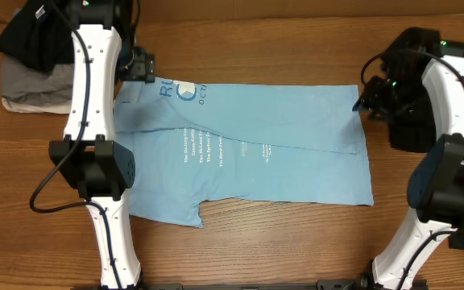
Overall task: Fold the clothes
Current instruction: 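Lay the shirt flat on the table and release both grippers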
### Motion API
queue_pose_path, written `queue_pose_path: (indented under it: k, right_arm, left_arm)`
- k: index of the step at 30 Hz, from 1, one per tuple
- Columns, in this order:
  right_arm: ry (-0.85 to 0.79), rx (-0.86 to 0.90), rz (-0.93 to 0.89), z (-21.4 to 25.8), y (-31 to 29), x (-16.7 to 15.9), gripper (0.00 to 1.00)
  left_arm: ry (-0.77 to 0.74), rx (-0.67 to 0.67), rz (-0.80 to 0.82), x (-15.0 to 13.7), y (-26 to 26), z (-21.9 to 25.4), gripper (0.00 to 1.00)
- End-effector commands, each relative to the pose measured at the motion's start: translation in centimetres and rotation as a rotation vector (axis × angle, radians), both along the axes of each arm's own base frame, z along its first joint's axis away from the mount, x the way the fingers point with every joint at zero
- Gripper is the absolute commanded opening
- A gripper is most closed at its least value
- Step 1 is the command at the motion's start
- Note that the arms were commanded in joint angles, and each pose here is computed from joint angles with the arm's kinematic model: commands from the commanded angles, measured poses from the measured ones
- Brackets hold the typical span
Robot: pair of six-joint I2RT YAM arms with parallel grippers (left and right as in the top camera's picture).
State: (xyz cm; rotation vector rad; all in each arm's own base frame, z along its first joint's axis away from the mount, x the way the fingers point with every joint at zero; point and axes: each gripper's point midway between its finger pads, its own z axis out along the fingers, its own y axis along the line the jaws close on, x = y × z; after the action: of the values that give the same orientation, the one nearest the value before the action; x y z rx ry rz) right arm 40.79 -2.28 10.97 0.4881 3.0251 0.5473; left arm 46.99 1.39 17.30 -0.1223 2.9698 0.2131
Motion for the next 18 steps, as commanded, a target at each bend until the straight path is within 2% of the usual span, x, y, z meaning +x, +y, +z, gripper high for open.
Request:
queue_pose_path:
  k: [1,4,8,13,18]
  right_arm:
    - [-0.194,0.014,0.008,7.5,0.6,0.7,0.50]
    - [-0.278,0.009,-0.004,11.3,1.0,-0.3,0.53]
    - [-0.361,-0.002,-0.027,15.7,1.6,-2.6,0.55]
    - [-0.432,-0.017,-0.043,19.9,2.6,-6.4,0.56]
    - [-0.459,-0.016,-0.071,21.1,3.7,-10.9,0.60]
  left_arm:
    - [-0.161,-0.019,-0.012,0.7,-0.3,5.5,1.00]
    - [-0.316,-0.080,-0.032,0.6,-1.4,10.6,1.00]
    - [-0.482,-0.147,-0.064,-1.1,-2.5,16.9,1.00]
    - [-0.620,-0.181,-0.090,-4.7,-3.2,22.7,1.00]
    - [-0.714,-0.224,-0.143,-9.0,-5.3,27.0,1.00]
